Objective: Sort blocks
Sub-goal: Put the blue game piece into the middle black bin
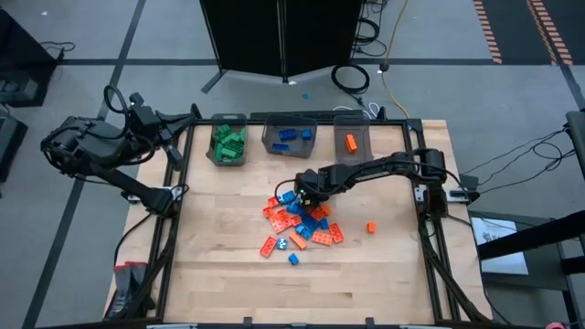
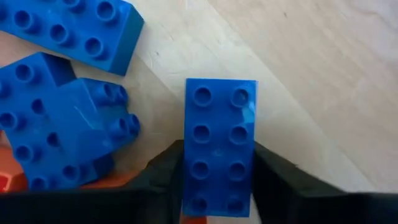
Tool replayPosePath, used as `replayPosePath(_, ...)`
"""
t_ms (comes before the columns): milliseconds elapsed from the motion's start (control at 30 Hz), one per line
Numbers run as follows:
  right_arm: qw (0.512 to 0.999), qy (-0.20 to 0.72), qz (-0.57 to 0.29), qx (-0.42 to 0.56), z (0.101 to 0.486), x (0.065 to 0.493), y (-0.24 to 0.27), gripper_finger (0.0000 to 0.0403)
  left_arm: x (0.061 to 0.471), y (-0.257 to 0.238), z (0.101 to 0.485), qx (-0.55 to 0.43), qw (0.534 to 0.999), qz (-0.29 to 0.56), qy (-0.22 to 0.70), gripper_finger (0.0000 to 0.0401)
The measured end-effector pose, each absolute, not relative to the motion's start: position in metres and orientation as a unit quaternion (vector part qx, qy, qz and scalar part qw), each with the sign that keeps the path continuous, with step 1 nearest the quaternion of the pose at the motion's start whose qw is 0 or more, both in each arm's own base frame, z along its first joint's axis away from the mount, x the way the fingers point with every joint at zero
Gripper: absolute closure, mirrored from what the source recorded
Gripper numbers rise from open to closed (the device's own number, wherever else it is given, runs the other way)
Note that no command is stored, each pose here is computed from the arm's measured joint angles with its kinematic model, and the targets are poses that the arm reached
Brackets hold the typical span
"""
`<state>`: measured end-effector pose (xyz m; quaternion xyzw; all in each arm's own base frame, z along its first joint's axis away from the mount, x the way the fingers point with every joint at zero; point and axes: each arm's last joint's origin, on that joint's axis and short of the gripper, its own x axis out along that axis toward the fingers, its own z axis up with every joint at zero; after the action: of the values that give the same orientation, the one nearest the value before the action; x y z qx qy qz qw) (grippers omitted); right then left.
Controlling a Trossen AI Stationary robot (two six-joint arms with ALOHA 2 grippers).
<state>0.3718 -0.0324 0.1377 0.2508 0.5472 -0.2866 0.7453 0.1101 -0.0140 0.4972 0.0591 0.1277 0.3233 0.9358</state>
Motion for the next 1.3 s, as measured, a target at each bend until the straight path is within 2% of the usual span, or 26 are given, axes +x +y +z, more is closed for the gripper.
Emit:
replayPosePath(33,0.746,0.548,-0.285,0.249,0.139,0.371,-0.032,0.0287,0.11,-0.014,0.497,0.059,0.936,0.323,0.128,0.0401)
replayPosePath(167,0.749,0.556,-0.272,0.235,0.145,0.374,-0.034,0.0285,0.11,-0.014,0.497,0.06,0.936,0.323,0.128,0.0401)
replayPosePath(267,0.764,0.549,-0.257,0.221,0.164,0.384,-0.042,0.0285,0.11,-0.014,0.497,0.061,0.935,0.323,0.13,0.0401)
replayPosePath(467,0.833,0.457,-0.244,0.194,0.227,0.413,-0.087,0.0285,0.109,-0.014,0.494,0.06,0.934,0.325,0.139,0.0401)
replayPosePath(600,0.868,0.367,-0.281,0.18,0.26,0.416,-0.142,0.0285,0.108,-0.013,0.492,0.055,0.932,0.327,0.145,0.0401)
replayPosePath(700,0.862,0.339,-0.324,0.192,0.266,0.403,-0.184,0.0285,0.107,-0.013,0.49,0.045,0.931,0.33,0.148,0.0401)
replayPosePath(800,0.838,0.356,-0.358,0.208,0.261,0.384,-0.214,0.0285,0.107,-0.013,0.489,0.043,0.931,0.331,0.15,0.0401)
replayPosePath(1033,0.831,0.379,-0.351,0.207,0.257,0.374,-0.227,0.0285,0.107,-0.013,0.489,0.043,0.931,0.331,0.151,0.0401)
replayPosePath(1100,0.831,0.379,-0.351,0.207,0.257,0.374,-0.227,0.0264,0.107,-0.013,0.489,0.043,0.931,0.331,0.15,0.0401)
replayPosePath(1233,0.832,0.38,-0.347,0.206,0.257,0.376,-0.224,0.0192,0.107,-0.013,0.489,0.043,0.931,0.331,0.15,0.0401)
replayPosePath(1300,0.833,0.38,-0.344,0.207,0.257,0.377,-0.224,0.0172,0.107,-0.013,0.489,0.043,0.931,0.331,0.15,0.0401)
